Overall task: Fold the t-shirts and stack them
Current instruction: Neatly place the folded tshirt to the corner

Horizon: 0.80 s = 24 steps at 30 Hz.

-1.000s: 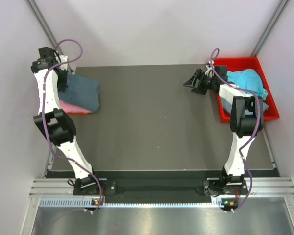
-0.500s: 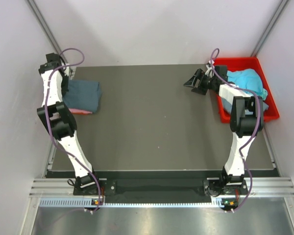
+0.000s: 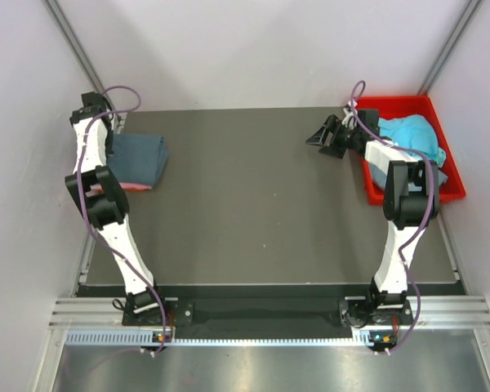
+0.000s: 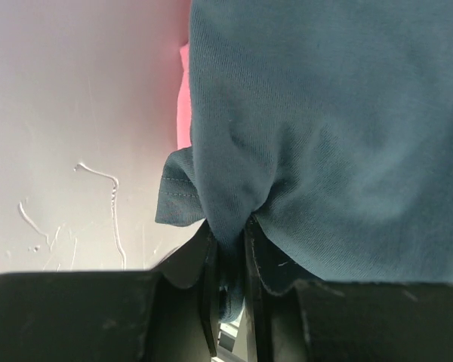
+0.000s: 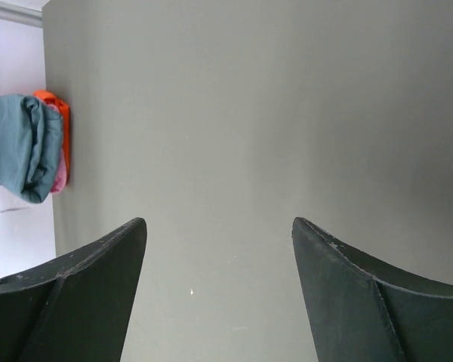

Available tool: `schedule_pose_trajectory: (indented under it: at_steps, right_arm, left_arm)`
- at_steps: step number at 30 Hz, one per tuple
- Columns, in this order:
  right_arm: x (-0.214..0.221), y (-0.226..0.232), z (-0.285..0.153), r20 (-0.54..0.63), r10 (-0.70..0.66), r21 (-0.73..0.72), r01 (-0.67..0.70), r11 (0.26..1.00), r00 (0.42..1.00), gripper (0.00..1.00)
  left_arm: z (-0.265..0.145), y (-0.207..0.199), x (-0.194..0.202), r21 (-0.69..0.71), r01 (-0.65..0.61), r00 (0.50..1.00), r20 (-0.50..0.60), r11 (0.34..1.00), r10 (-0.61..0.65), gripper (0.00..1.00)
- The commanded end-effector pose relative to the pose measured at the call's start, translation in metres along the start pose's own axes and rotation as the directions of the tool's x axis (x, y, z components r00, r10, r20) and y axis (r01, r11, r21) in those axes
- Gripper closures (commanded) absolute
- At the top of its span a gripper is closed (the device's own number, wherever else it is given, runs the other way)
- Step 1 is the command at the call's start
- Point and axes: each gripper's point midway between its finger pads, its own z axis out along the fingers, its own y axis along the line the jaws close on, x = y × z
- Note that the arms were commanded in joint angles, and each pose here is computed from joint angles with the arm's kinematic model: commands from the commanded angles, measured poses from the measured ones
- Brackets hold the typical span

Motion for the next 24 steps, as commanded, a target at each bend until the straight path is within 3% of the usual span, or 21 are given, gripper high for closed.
schedule_pose_trajectory:
  at_steps: [1,4,6,10,12,16,20,24]
  right_arm:
    - [-0.018,0.021,-0.009,0.058,-0.078,-0.040,0.080,0.996,0.995,0.22]
    - [-0.020,0.024,-0.012,0.064,-0.090,-0.039,0.092,0.995,0.994,0.22]
    - [-0.021,0.025,-0.015,0.070,-0.096,-0.036,0.099,0.994,0.993,0.22]
    - [-0.026,0.033,-0.023,0.086,-0.128,-0.030,0.131,0.991,0.988,0.21]
    - [-0.031,0.036,-0.028,0.105,-0.161,-0.015,0.163,0.986,0.981,0.18]
    - [-0.042,0.047,-0.044,0.144,-0.241,0.018,0.241,0.970,0.960,0.13]
    - [-0.047,0.046,-0.054,0.162,-0.296,0.079,0.287,0.955,0.941,0.09]
    - [-0.055,0.044,-0.070,0.171,-0.383,0.162,0.358,0.920,0.908,0.04]
  left_arm:
    - [-0.009,0.030,-0.020,-0.116,0.073,0.995,0.074,0.991,-0.065,1.00]
    - [-0.008,0.034,-0.018,-0.140,0.086,0.995,0.070,0.986,-0.077,1.00]
    - [-0.007,0.037,-0.017,-0.161,0.095,0.994,0.065,0.982,-0.086,0.93]
    - [-0.025,0.052,-0.020,-0.293,0.110,0.992,0.092,0.950,-0.086,0.49]
    - [-0.052,0.049,-0.031,-0.320,0.121,0.986,0.150,0.940,-0.076,0.37]
    - [-0.095,0.037,-0.056,-0.330,0.144,0.963,0.263,0.933,-0.056,0.35]
    - [-0.135,-0.002,-0.088,-0.251,0.145,0.922,0.386,0.957,-0.038,0.34]
    - [-0.177,-0.063,-0.112,-0.004,0.129,0.860,0.499,0.992,-0.110,0.33]
